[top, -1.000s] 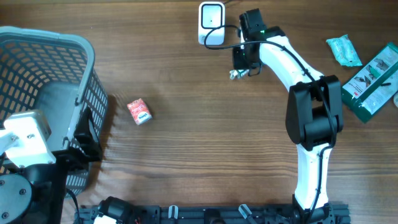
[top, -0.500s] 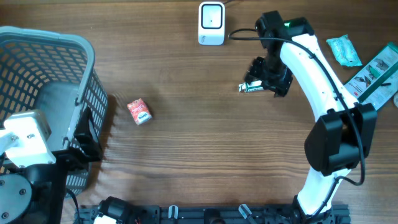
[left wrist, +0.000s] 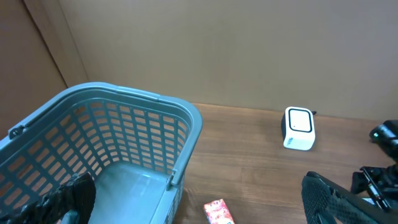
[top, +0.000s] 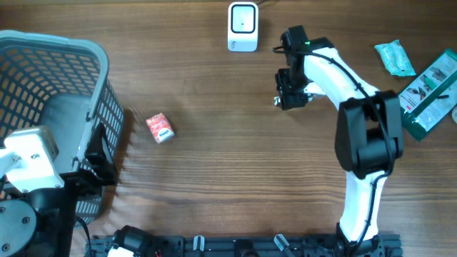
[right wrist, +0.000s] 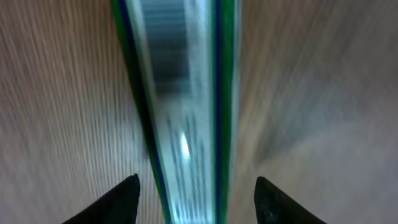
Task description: Scan the item barcode
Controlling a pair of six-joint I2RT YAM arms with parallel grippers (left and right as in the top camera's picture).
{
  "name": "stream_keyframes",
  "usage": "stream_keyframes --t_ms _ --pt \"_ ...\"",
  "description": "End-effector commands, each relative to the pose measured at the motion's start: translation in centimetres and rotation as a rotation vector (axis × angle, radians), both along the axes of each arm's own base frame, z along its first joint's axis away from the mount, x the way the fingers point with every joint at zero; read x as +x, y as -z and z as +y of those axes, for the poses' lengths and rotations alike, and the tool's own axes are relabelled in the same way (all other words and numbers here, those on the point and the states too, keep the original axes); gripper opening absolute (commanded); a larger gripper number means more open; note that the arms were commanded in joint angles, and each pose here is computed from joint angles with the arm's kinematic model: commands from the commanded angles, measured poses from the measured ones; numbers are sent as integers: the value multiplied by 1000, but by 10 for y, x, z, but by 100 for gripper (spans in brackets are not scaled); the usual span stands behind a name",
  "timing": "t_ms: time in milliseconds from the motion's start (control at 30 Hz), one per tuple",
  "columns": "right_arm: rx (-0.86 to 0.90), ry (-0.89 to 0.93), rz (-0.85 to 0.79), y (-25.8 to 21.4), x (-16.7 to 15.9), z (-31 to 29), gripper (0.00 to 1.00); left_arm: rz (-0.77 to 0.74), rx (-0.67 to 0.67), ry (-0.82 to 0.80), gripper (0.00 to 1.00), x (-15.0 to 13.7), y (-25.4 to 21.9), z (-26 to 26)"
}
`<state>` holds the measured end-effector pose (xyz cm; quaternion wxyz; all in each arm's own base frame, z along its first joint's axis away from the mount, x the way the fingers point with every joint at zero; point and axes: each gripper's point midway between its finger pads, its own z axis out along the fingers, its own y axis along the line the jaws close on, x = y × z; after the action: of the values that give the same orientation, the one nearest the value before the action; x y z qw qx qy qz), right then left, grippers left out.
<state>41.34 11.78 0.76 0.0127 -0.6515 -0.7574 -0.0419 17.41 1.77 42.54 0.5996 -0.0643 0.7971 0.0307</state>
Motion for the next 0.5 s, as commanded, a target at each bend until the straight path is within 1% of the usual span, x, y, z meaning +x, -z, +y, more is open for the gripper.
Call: stream_keyframes --t_ms 0,33,67,133,233,267,367,400,433,467 --pt "-131 0 -13 4 4 -30 50 -9 -10 -11 100 -1 -2 2" --pt "-138 -6 4 6 1 -31 43 -9 -10 -11 100 -1 -2 2" --pt "-136 -59 12 11 0 -30 36 -9 -10 -11 100 -1 -2 2" --pt "-119 -159 -8 11 3 -23 30 -9 -10 -11 100 -1 -2 2" --pt "-13 -303 -55 4 12 -1 21 -9 -10 -11 100 -1 -2 2" --pt "8 -349 -75 -1 14 3 20 -9 -10 -11 100 -1 -2 2" --pt "4 -661 -255 -27 42 15 21 -9 -10 -11 100 -1 -2 2" --pt "48 -816 -374 -37 57 33 22 -9 -10 -11 100 -1 -2 2" --pt "68 -854 -419 -39 63 41 23 -9 -10 -11 100 -1 -2 2" --pt "140 -940 -521 -41 70 64 27 -9 -10 -11 100 -1 -2 2"
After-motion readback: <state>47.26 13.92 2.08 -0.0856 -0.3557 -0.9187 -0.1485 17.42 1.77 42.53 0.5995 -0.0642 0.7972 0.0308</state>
